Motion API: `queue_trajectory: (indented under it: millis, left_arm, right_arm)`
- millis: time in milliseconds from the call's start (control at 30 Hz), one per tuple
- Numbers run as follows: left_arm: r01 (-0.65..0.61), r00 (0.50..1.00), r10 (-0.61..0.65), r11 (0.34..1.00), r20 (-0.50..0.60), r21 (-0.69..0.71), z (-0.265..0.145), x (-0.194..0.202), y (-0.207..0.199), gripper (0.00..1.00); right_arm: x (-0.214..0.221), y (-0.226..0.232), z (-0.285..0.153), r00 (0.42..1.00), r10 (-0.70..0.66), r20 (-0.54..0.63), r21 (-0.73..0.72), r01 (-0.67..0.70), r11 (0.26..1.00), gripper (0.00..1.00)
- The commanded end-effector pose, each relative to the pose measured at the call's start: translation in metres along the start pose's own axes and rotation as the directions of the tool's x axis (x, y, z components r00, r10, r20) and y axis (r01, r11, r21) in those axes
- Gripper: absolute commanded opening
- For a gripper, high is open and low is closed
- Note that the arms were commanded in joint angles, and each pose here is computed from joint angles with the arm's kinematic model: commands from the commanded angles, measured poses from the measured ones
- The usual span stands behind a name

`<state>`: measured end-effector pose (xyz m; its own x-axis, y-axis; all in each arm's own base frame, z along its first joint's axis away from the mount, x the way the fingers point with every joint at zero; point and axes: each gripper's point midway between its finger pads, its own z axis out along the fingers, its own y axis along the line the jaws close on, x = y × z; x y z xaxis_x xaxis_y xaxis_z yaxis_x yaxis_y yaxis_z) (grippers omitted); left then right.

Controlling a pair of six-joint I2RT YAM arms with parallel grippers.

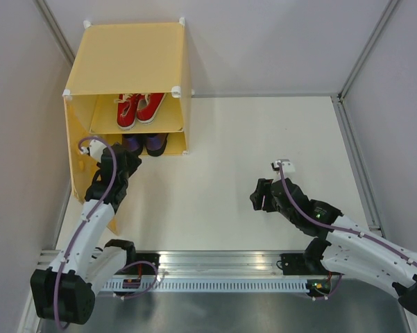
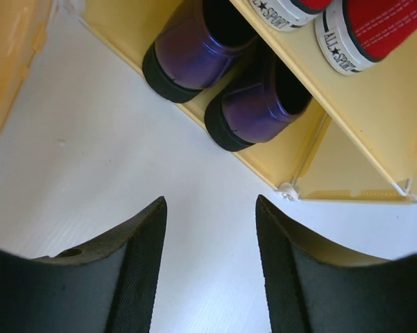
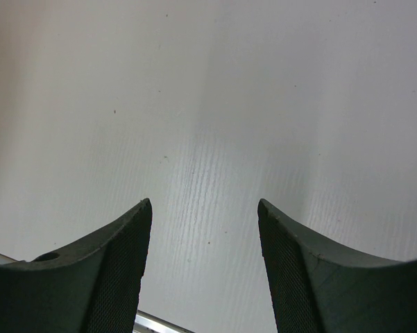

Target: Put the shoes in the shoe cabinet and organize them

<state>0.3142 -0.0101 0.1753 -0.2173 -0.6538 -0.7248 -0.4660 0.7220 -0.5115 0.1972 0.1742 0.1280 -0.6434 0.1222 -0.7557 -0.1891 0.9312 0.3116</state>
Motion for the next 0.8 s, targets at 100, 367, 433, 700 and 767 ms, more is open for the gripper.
queue_trajectory:
  millis: [100, 367, 433, 700, 767]
  left_arm:
    - [0.077, 0.984, -0.056, 0.989, 0.169, -0.123, 0.01, -0.047, 0.009, 0.51]
    - [0.16, 0.962, -0.144, 0.986, 0.233, -0.052, 0.037, -0.081, -0.018, 0.49]
    - [0.162, 0.96, -0.146, 0.986, 0.237, -0.049, 0.044, -0.088, -0.023, 0.49]
    - [0.17, 0.968, -0.155, 0.983, 0.197, -0.064, 0.075, -0.091, -0.022, 0.49]
    - [0.17, 0.968, -0.156, 0.984, 0.195, -0.058, 0.078, -0.093, -0.025, 0.49]
  right_arm:
    - [-0.02, 0.009, -0.008, 0.999, 0.008, 0.045, -0.026, -0.007, 1.0, 0.67]
    - [-0.02, 0.001, -0.009, 0.998, 0.0, 0.059, 0.003, 0.0, 1.0, 0.67]
    - [-0.018, 0.0, -0.008, 0.999, 0.0, 0.054, 0.004, 0.0, 1.0, 0.67]
    - [-0.017, -0.001, -0.005, 0.999, -0.011, 0.052, 0.012, 0.01, 1.0, 0.67]
    - [-0.016, -0.001, -0.005, 0.999, -0.012, 0.051, 0.015, 0.011, 1.0, 0.67]
